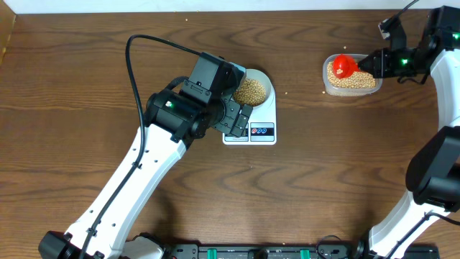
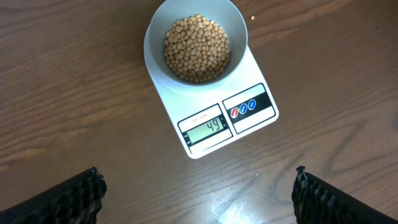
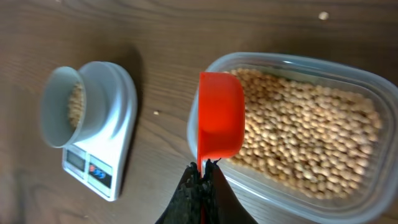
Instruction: Scoop item into bowl and weigh 50g on scale
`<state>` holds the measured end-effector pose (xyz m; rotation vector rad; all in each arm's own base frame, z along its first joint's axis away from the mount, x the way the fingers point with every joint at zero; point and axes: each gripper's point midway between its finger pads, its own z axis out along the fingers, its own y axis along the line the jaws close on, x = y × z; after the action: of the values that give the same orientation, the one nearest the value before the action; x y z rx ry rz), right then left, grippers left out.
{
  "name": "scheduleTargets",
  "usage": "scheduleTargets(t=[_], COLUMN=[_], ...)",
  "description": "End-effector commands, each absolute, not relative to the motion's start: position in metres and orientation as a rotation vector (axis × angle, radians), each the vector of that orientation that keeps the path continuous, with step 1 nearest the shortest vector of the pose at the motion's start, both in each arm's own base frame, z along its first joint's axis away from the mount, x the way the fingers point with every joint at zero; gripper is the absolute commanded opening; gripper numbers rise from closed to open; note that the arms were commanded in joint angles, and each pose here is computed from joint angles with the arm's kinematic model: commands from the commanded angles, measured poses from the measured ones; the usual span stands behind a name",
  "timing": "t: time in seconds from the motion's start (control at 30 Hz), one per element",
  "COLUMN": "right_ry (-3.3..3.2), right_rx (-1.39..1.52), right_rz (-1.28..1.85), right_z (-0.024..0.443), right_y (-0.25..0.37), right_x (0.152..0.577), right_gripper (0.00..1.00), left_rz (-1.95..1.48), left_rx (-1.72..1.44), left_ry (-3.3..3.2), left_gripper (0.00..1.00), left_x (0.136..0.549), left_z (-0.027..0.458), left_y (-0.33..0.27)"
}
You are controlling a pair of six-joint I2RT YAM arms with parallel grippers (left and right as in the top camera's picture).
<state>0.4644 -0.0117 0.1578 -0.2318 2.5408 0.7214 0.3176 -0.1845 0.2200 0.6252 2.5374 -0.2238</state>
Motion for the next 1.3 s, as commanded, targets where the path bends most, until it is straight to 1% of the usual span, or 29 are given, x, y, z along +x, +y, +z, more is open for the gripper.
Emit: scheduleTargets(t=[0.0, 0.17, 0.3, 0.5, 0.7, 0.83, 1.0, 1.27], right_ry=[2.448, 2.380, 2.216, 2.155, 2.065, 1.993, 1.951, 1.852], right_rx=[-0.239, -0.288, -0.494, -0.684, -0.908, -1.103, -1.234, -1.429], right_rz=[0.878, 0.965, 1.055, 1.034, 1.022, 0.964, 0.858, 0.674], right_z=[0.177, 0.188, 0.206, 0.206, 0.206, 0.201, 0.195, 0.186], right_y=[0.002, 0.013, 0.037, 0.068, 0.112, 0.144, 0.172, 0.196], right_x=[0.465, 0.464, 0.460, 0.457, 0.448, 0.440, 0.443, 0.447], right_gripper=[0.01, 0.01, 0.01, 0.01, 0.01, 0.01, 0.01, 0.01], left_rz=[-0.216, -0.216, -0.216, -0.216, -0.216, -0.216, -0.216, -0.216], left_rx=[0.640, 0.640, 0.640, 0.640, 0.640, 0.640, 0.640, 0.640], left_ry=[2.554, 2.554, 2.554, 2.554, 2.554, 2.554, 2.554, 2.554], left_gripper=[0.98, 0.98, 0.98, 0.98, 0.98, 0.98, 0.98, 0.98], left_x=[0.317, 0.317, 0.317, 0.317, 0.317, 0.317, 0.317, 0.317], left_z=[0.214, 0.214, 0.214, 0.214, 0.214, 0.214, 0.214, 0.214], left_y=[-0.183, -0.183, -0.183, -0.183, -0.183, -0.183, -0.183, -0.183])
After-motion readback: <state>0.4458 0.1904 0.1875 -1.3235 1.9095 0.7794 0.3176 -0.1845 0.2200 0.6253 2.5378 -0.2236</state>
